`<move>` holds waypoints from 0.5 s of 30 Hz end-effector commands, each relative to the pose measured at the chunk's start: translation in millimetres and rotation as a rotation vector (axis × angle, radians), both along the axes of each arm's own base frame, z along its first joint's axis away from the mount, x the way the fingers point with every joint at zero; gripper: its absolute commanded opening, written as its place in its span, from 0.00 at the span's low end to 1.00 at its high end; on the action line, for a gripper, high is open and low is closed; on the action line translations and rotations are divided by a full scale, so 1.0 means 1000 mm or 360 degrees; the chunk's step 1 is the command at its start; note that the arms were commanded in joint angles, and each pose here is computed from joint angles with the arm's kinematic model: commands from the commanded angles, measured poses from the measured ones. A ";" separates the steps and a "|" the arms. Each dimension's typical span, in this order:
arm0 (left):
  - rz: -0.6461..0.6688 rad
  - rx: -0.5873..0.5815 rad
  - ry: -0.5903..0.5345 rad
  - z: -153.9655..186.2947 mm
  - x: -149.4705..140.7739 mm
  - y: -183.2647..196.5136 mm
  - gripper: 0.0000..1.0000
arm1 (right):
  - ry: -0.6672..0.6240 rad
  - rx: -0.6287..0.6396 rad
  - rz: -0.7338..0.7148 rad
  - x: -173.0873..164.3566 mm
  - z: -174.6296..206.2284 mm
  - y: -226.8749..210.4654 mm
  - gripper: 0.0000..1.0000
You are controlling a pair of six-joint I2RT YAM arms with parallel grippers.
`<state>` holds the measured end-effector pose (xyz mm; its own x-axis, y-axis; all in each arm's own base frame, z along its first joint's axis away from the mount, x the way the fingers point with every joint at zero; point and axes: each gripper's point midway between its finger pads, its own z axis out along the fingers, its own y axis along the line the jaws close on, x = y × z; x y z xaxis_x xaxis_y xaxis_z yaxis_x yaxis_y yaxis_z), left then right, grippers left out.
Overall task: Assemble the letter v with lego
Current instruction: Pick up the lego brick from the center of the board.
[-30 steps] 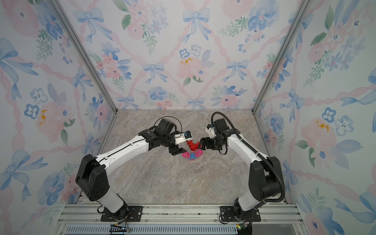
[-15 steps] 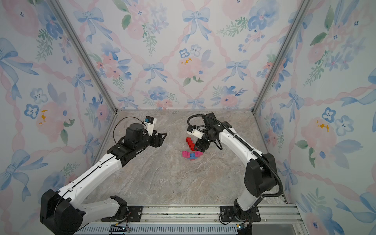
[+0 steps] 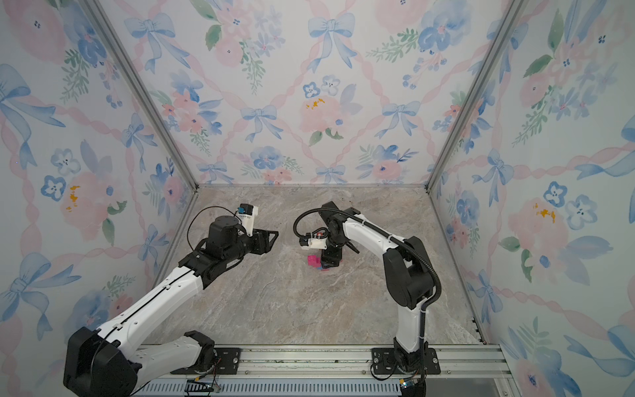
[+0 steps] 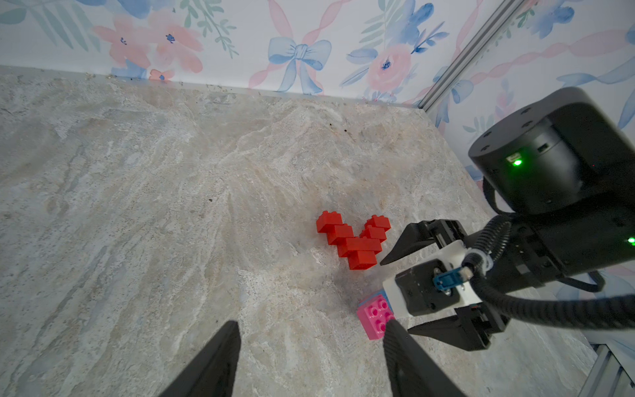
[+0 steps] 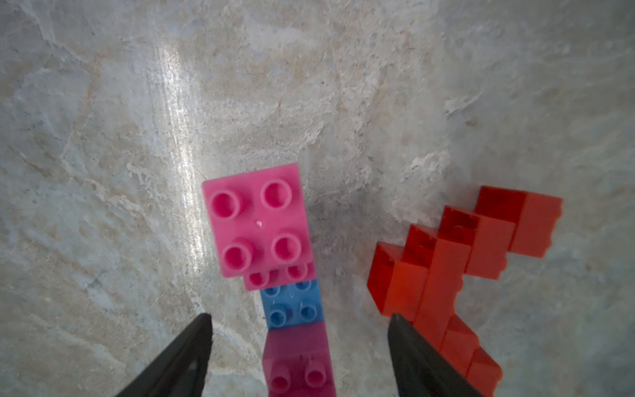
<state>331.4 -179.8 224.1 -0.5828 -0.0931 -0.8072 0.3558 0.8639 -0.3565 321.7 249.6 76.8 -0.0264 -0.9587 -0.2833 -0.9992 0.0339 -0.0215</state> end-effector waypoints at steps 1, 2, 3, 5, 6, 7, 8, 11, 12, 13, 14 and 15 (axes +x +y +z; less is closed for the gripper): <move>-0.0021 -0.0021 0.0003 -0.002 0.002 -0.002 0.69 | 0.0005 -0.0022 0.0069 0.002 -0.008 0.006 0.80; -0.0020 -0.0018 0.0008 -0.004 0.002 -0.002 0.69 | 0.0019 -0.0028 0.0074 0.000 -0.011 0.006 0.80; -0.0017 -0.0016 0.0013 -0.005 0.002 -0.002 0.69 | 0.0035 -0.0031 0.0077 -0.001 -0.013 0.006 0.78; -0.0009 -0.0007 0.0013 -0.007 0.003 -0.001 0.69 | 0.0064 -0.0047 0.0081 -0.003 -0.019 0.005 0.75; 0.0000 -0.0001 0.0018 -0.009 0.003 0.000 0.69 | 0.0073 -0.0052 0.0077 -0.004 -0.021 0.004 0.74; 0.0005 0.0003 0.0021 -0.010 0.003 0.001 0.69 | 0.0077 -0.0054 0.0073 -0.004 -0.023 0.004 0.72; 0.0010 0.0006 0.0022 -0.011 0.004 0.001 0.69 | 0.0078 -0.0054 0.0072 -0.003 -0.025 0.005 0.69; 0.0008 0.0014 0.0025 -0.012 0.004 0.001 0.69 | 0.0070 -0.0044 0.0056 -0.001 -0.029 0.006 0.65; 0.0006 0.0013 0.0023 -0.012 0.004 0.001 0.69 | 0.0069 -0.0039 0.0053 -0.001 -0.030 0.007 0.63; 0.0006 0.0016 0.0025 -0.013 0.004 0.001 0.69 | 0.0070 -0.0038 0.0051 -0.001 -0.030 0.007 0.62; 0.0010 0.0018 0.0025 -0.013 0.004 0.002 0.69 | 0.0074 -0.0041 0.0048 -0.001 -0.032 0.007 0.61; 0.0012 0.0019 0.0024 -0.013 0.004 0.002 0.69 | 0.0073 -0.0035 0.0044 0.000 -0.032 0.008 0.59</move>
